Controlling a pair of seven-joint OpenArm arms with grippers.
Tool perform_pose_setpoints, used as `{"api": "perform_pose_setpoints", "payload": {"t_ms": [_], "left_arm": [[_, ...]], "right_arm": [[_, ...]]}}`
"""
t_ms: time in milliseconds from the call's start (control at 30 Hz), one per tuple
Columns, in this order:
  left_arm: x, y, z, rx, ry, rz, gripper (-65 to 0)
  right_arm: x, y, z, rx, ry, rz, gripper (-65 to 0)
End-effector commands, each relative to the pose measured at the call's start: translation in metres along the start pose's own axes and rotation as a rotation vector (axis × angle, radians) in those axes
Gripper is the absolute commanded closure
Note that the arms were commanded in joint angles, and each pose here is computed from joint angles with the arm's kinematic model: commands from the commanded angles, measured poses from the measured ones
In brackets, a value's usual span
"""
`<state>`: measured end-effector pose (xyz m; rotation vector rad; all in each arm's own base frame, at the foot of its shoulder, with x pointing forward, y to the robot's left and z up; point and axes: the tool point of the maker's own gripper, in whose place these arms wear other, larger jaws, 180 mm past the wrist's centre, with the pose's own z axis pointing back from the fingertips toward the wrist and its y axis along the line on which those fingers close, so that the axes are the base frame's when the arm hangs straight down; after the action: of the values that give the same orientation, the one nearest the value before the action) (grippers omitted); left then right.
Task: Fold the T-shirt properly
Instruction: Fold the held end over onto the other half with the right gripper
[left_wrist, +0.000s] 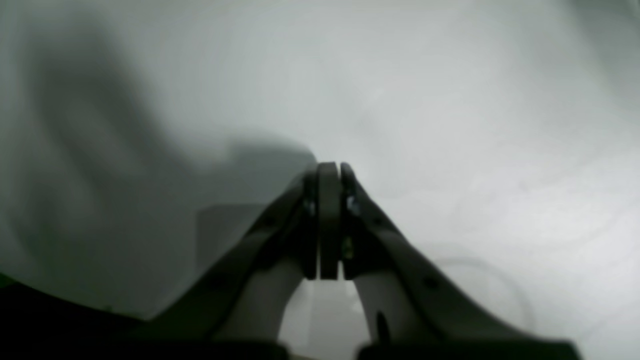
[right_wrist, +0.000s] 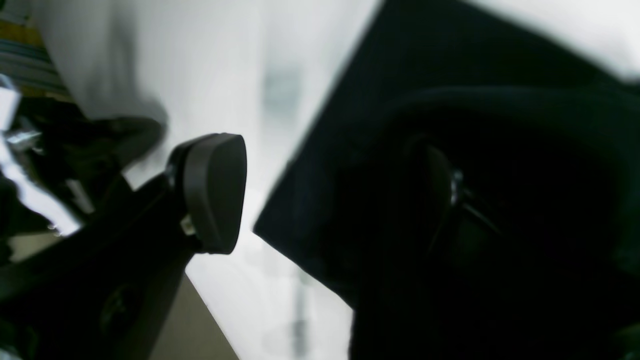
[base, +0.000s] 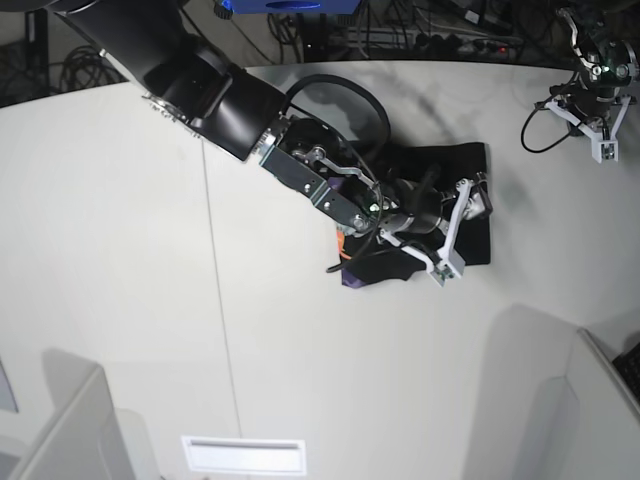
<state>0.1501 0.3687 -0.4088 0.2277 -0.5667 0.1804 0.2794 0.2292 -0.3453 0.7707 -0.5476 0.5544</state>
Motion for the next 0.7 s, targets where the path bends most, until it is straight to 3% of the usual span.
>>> {"api": "perform_pose_setpoints", "payload": {"t_ms": [0,233,333,433,467,533,600,667], "left_arm": [[0.011,0.006,0.005,0.012,-0.034,-0.013,0.0],[0.008,0.001,0.004,0.004,-0.032,-0.001,0.0],[0.01,0.0,0.005,0.004,-0.039,-0.003,0.0],[0.016,0.0,0.009,0.007,-0.056,-0.016,0.0],[0.015,0.0,0.011,0.009,-0.055,-0.022,0.0],[0.022,-0.006,0.018,-0.015,-0.085,-0.041,0.0],[0.034,-0.026,0.029,-0.109,-0.147,-0.049,0.0],[0.048,-0.042,0.04,-0.196,-0.216,-0.013,0.0]], "right_arm": [[0.029,0.021,0.004,0.055,-0.069,0.035,-44.0],[0.07,0.086,0.041,0.222,-0.178,0.158,-43.8],[0.082,0.064,0.065,0.195,-0.233,0.156,-43.8],[0.079,0.017,0.081,0.076,-0.225,0.028,-41.1],[0.076,0.005,0.084,0.048,-0.216,-0.001,-37.5],[0.065,-0.018,0.092,0.006,-0.197,-0.037,-24.3],[0.047,-0.042,0.099,-0.034,-0.184,-0.102,-0.9],[0.032,-0.064,0.106,-0.069,-0.188,-0.181,0.0]]}}
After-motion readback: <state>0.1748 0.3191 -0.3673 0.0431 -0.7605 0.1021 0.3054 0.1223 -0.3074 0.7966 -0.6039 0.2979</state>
